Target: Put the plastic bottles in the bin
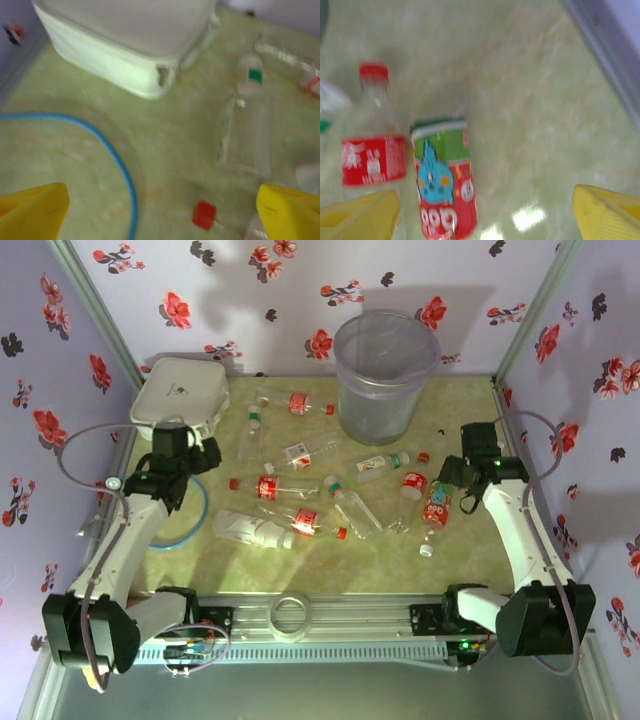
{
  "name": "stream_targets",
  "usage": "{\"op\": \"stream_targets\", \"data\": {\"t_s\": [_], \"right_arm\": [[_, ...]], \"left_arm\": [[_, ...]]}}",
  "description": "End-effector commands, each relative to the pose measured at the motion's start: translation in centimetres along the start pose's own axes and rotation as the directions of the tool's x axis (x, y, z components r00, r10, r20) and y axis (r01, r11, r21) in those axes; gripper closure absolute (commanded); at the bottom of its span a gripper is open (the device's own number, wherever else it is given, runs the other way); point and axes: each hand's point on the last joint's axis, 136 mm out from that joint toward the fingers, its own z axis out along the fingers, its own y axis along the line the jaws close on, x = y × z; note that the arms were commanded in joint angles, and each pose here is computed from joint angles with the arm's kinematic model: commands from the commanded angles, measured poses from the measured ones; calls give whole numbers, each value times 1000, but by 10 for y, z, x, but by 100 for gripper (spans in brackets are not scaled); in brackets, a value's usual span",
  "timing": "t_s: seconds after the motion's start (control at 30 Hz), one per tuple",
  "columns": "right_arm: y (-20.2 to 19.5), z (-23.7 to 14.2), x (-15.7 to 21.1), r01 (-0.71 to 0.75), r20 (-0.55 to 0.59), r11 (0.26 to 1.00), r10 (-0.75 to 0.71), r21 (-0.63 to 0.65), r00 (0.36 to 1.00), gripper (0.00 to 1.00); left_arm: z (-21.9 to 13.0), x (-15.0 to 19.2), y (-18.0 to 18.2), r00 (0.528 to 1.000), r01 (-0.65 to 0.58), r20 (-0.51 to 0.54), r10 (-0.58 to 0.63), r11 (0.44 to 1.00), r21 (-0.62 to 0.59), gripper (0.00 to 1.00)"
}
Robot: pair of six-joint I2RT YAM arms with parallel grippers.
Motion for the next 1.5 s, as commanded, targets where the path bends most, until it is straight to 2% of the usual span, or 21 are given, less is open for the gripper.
{"op": "stream_targets", "data": {"t_s": [0.0, 0.17, 0.37, 0.53, 0.83, 1.17, 1.3, 1.47], "right_arm": [[3, 13, 52, -15, -218, 1000, 10, -21, 976, 14], [25, 36, 70, -42, -317, 995, 10, -96, 949, 24], [24, 62, 84, -21, -357, 997, -6, -70, 934, 29], [26, 81, 90, -18, -372, 998, -9, -68, 928, 31], [25, 98, 91, -2, -384, 999, -17, -50, 923, 40], [22, 114, 97, -1, -416, 999, -14, -35, 909, 40], [20, 107, 91, 0, -400, 1000, -10, -27, 916, 47], [10, 65, 58, 14, -297, 1000, -16, -11, 955, 49]], "left_arm": [[3, 19, -24, 995, 20, -95, -15, 999, 49, 4], [12, 27, -47, 992, 9, -130, 2, 996, 90, 3], [17, 32, -55, 991, 36, -131, -21, 992, 119, 3], [18, 30, -59, 991, 42, -129, -24, 990, 135, 3], [15, 25, -72, 991, 47, -131, -25, 984, 172, 3], [17, 24, -86, 989, 70, -142, -38, 972, 224, 4], [16, 23, -87, 990, 64, -140, -32, 972, 226, 3], [19, 24, -89, 989, 67, -146, -34, 971, 231, 3]]}}
